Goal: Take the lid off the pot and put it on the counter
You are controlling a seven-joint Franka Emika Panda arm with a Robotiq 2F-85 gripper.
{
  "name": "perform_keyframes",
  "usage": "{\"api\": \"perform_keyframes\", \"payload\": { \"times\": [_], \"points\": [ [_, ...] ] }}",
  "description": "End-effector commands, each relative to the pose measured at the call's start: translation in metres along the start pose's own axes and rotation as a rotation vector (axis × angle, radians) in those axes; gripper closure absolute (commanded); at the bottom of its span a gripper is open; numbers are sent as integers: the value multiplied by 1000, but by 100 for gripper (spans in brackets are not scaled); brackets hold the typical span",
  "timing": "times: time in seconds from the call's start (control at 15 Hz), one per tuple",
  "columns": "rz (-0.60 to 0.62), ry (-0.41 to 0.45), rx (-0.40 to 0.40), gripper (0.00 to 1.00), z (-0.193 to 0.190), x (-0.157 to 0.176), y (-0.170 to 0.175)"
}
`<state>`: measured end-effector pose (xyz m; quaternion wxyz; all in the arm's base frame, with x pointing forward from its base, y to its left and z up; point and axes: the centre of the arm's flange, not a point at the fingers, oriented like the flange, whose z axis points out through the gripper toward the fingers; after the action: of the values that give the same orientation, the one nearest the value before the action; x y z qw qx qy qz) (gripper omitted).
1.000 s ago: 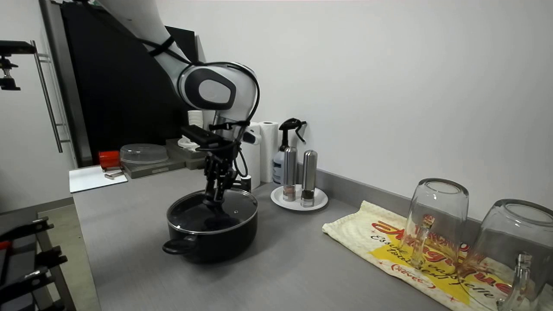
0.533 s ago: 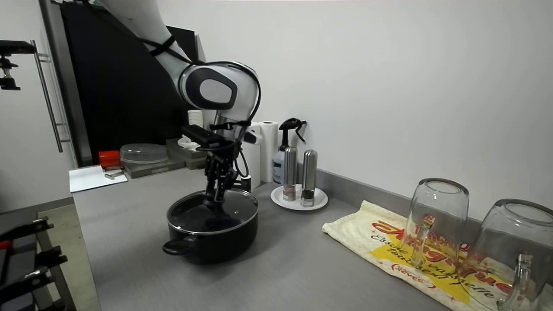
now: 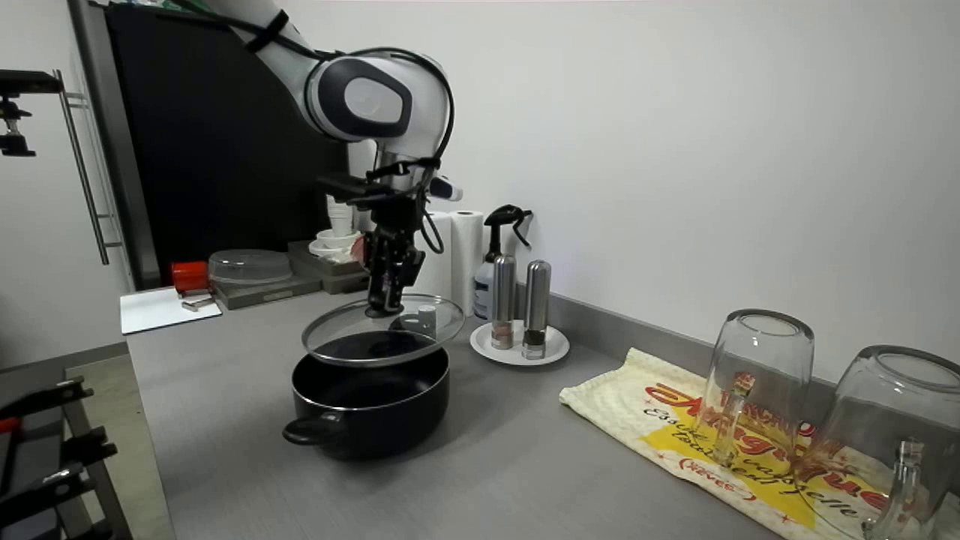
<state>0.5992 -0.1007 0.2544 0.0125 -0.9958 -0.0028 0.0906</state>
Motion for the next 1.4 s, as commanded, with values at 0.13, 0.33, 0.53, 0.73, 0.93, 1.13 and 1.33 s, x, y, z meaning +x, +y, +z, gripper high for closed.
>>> {"api": "perform_keyframes", "payload": {
  "times": [0.13,0.33,0.53,0.73,0.93,1.13,1.33],
  "points": [
    [-106,67,-118,75,-80,-9,-57],
    [-221,113,-203,75,-107,-1,-125],
    [-323,152,-259,75,-125,3,-192],
    [-420,181,-307,75,-134,2,-259],
    [-512,214,-311,75,-127,0,-315],
    [-583,222,-284,75,-104,0,-358],
    [-646,205,-252,75,-62,3,-388]
  ]
}}
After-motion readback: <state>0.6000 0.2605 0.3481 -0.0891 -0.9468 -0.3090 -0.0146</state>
